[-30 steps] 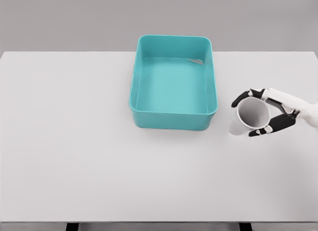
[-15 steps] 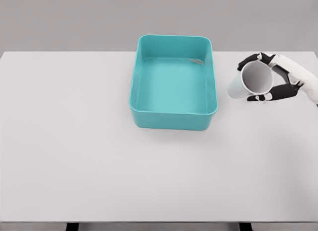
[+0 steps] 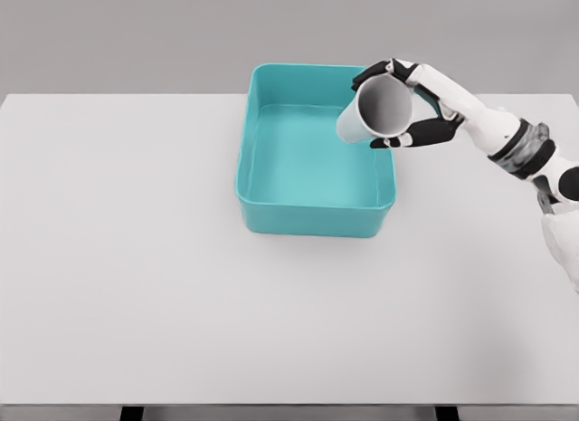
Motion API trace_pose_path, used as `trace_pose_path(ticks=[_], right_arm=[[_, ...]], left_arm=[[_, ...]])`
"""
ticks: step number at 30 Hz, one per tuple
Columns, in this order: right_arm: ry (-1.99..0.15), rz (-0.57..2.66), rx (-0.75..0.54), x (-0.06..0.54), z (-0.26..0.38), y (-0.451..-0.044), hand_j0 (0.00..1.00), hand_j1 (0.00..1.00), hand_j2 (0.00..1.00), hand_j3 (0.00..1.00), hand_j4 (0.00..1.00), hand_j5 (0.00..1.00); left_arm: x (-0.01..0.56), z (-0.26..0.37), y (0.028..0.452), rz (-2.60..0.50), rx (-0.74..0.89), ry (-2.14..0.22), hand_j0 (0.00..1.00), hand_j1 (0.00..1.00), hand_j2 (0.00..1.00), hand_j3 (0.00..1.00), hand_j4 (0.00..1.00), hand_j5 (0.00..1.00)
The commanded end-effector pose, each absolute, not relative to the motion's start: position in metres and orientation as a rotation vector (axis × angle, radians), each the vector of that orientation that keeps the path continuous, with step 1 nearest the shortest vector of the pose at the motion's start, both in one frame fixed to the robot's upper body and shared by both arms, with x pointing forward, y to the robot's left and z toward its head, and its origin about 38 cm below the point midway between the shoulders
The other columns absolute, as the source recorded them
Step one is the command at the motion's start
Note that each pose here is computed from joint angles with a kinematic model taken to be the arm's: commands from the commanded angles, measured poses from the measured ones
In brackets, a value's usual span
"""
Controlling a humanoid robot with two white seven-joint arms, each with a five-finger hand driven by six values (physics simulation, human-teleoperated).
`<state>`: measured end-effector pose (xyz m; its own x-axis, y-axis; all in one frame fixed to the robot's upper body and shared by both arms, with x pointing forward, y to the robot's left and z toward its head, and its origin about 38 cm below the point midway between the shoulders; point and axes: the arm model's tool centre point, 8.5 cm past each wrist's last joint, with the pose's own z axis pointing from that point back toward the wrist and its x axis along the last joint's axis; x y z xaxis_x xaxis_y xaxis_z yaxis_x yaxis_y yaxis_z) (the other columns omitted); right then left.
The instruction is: Put the paper cup into the basket with your right arm
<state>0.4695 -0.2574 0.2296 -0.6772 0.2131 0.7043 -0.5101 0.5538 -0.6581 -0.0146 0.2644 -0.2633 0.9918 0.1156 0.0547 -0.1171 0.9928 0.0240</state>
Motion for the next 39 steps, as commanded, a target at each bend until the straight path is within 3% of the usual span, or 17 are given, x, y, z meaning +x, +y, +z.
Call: trace_pose_path(ticks=[1,11,39], right_arm=[[-1.971,1.192,0.25,0.474,0.216,-0.233,0.62,0.62,0.62,0.62,0.62,0.62],[-1.878,1.374,0.1,0.495,0.216,-0.181,0.62,0.62,0.62,0.62,0.62,0.62],[-1.46,1.833,-0.453,0.492,0.208,-0.132,0.62,0.62,0.62,0.62,0.62,0.62]], left_arm=[[-0.015,-0.263,0.264,0.117,0.027,-0.053,1.0,1.0,1.0,1.0,1.0,1.0],[-0.015,-0.263,0.264,0.117,0.027,-0.053,1.0,1.0,1.0,1.0,1.0,1.0],[-0.015,-0.263,0.264,0.117,0.027,-0.053,1.0,1.0,1.0,1.0,1.0,1.0]])
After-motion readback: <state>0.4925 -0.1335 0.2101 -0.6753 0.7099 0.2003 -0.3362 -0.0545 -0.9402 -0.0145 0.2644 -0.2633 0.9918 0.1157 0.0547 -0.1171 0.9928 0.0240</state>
